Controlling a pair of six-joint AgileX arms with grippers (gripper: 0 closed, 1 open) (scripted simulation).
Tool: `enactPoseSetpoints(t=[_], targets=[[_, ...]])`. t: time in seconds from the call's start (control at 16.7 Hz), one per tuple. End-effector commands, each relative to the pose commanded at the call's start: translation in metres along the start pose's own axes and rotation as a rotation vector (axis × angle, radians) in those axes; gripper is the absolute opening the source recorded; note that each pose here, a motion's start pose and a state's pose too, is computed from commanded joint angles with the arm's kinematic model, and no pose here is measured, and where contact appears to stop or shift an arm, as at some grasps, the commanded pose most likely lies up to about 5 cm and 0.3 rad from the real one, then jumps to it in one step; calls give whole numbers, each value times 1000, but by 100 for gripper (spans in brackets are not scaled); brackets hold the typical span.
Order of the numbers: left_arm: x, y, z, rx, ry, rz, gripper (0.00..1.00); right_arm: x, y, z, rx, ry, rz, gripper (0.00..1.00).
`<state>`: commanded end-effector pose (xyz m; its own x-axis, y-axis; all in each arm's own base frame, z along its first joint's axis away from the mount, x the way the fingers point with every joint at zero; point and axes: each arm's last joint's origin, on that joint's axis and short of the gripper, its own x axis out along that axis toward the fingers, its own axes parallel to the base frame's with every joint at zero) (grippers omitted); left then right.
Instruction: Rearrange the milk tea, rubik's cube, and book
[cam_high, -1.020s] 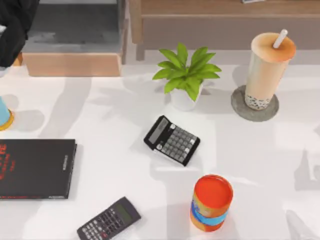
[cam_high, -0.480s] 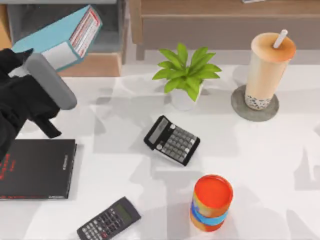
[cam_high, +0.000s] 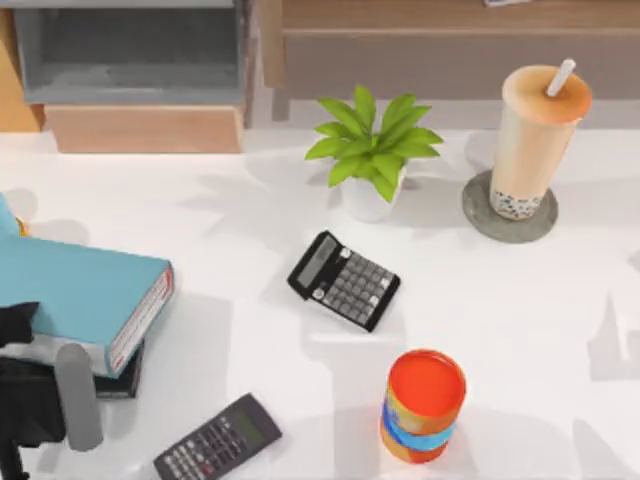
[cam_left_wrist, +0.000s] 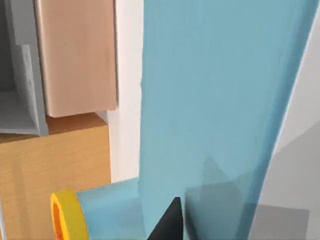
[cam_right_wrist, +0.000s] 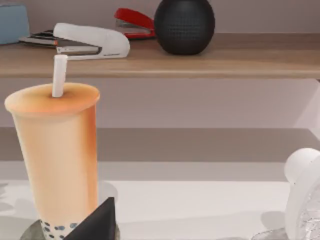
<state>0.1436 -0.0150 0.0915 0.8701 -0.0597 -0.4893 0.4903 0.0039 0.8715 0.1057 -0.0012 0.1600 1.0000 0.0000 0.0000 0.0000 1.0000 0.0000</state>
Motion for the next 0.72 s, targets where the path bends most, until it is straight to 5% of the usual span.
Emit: enactPoseSetpoints(t=[0.72], targets=[[2,-5,-5,20,30,-6,0,0,0,0,0,0,0,100]])
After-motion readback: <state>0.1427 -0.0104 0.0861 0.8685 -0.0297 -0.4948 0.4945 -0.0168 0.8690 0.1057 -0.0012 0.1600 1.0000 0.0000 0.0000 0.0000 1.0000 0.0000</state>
